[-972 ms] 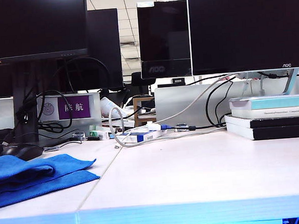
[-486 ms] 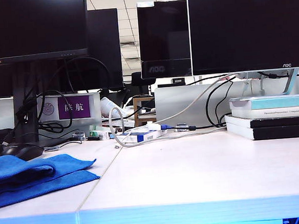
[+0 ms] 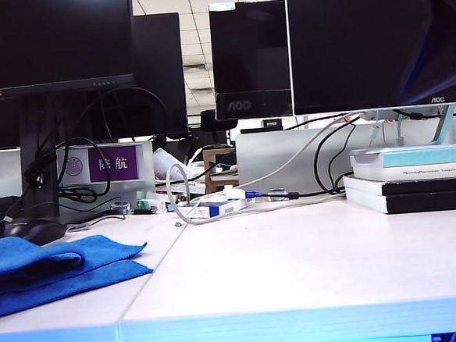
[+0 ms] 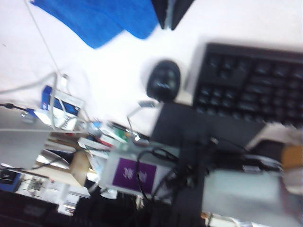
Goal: Wipe the table from right to left using the rag.
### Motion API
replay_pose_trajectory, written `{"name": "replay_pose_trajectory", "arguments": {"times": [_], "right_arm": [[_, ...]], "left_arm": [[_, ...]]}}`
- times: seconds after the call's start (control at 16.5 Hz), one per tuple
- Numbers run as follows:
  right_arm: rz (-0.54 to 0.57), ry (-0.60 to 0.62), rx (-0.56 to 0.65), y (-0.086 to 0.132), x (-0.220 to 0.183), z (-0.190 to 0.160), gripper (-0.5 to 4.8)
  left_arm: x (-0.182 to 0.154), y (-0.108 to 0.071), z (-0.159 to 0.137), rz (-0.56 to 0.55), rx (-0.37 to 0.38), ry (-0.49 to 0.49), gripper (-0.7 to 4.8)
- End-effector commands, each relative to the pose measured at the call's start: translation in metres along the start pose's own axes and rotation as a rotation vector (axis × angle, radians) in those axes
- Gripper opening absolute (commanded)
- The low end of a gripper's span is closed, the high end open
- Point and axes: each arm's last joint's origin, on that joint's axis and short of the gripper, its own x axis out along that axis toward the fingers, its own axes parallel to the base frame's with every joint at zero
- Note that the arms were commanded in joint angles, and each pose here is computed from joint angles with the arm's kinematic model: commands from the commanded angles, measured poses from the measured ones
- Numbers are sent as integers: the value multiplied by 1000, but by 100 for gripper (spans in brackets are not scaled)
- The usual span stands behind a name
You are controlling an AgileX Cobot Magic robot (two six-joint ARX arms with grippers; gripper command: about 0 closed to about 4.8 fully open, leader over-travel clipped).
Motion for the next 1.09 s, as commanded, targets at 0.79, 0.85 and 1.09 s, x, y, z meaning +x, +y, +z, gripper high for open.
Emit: {"name": "replay_pose_trajectory", "arguments": {"times": [0.79,0.85,1.09], "right_arm": [[5,-20,11,0,-1,2,-1],[4,-19,11,0,-1,2,-1],[4,-20,11,0,-1,2,-1]], "left_arm": [[5,-10,-53,-36,296,125,-5],[5,-10,-52,-37,337,125,-5],[6,-10,-53,-42,255,126,-5]]}}
